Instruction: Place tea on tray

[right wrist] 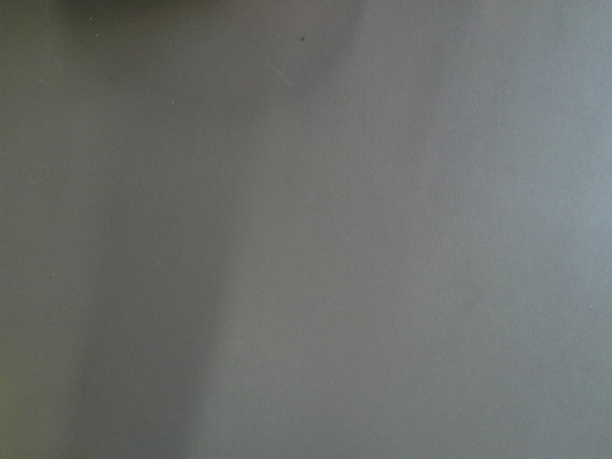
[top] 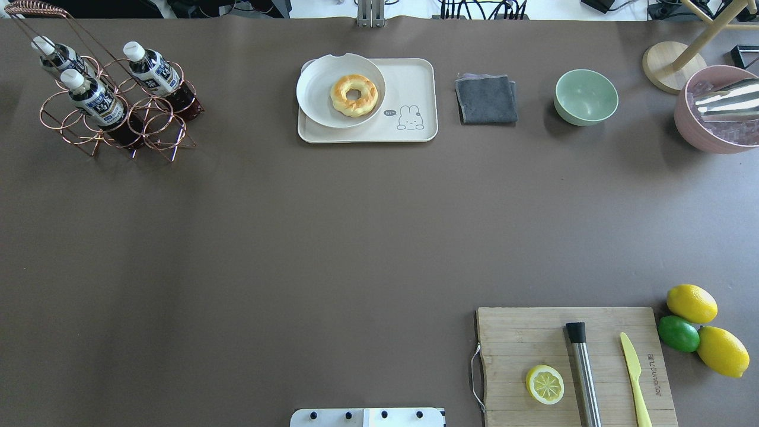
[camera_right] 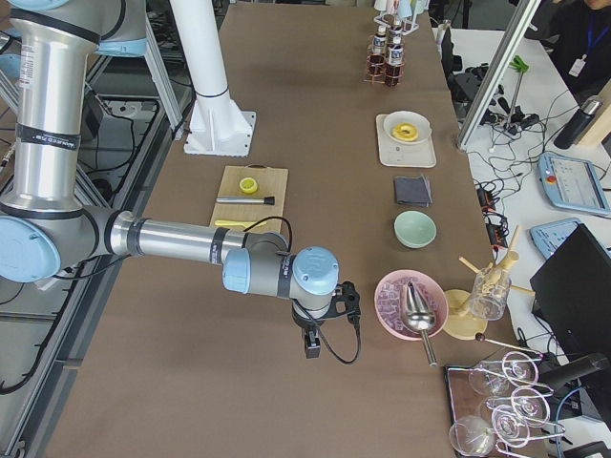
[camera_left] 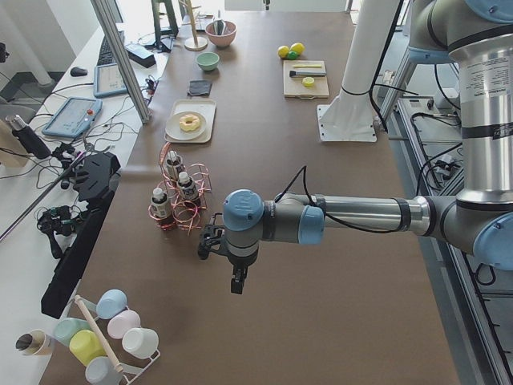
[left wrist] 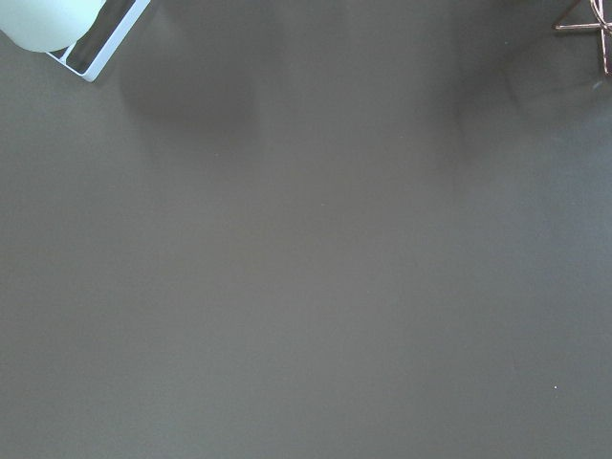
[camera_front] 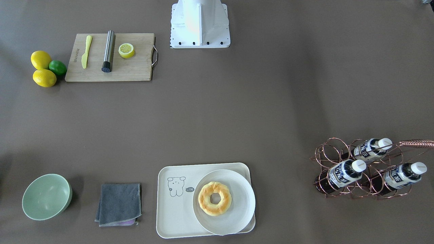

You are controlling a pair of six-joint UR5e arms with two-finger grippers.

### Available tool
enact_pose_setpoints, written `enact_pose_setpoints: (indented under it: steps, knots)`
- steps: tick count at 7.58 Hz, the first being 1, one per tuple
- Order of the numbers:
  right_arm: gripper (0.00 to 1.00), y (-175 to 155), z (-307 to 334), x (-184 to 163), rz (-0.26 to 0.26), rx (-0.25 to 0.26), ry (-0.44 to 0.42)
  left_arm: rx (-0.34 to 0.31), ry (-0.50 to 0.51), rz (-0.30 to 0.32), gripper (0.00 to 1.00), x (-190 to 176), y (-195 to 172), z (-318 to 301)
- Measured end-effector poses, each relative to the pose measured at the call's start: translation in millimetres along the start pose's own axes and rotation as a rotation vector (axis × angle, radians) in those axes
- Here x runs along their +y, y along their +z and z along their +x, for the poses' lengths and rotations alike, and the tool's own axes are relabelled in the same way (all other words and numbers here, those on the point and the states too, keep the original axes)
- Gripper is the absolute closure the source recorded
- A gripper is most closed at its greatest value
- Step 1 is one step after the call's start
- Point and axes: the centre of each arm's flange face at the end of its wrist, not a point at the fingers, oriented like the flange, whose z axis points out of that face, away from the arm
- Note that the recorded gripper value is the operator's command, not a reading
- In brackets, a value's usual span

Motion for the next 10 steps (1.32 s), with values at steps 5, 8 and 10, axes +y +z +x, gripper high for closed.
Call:
enact_pose_setpoints:
  steps: [5, 8, 10]
  knots:
    - [0.0, 0.1, -0.1, 0.0, 0.0, -0.002, 0.0, 0.002, 0.012, 0.006, 0.01, 2.4, -3.9, 4.8]
    - [0.0, -0.4, -0.5, -0.2, 0.001, -0.001, -0.001, 0.002, 0.014, 0.012, 0.01, 1.0, -6.4, 7.5]
    - [0.0, -0.5, -0.6, -0.2, 0.001, -0.001, -0.001, 0.001, 0.011, 0.015, 0.01, 0.4, -7.9, 8.1]
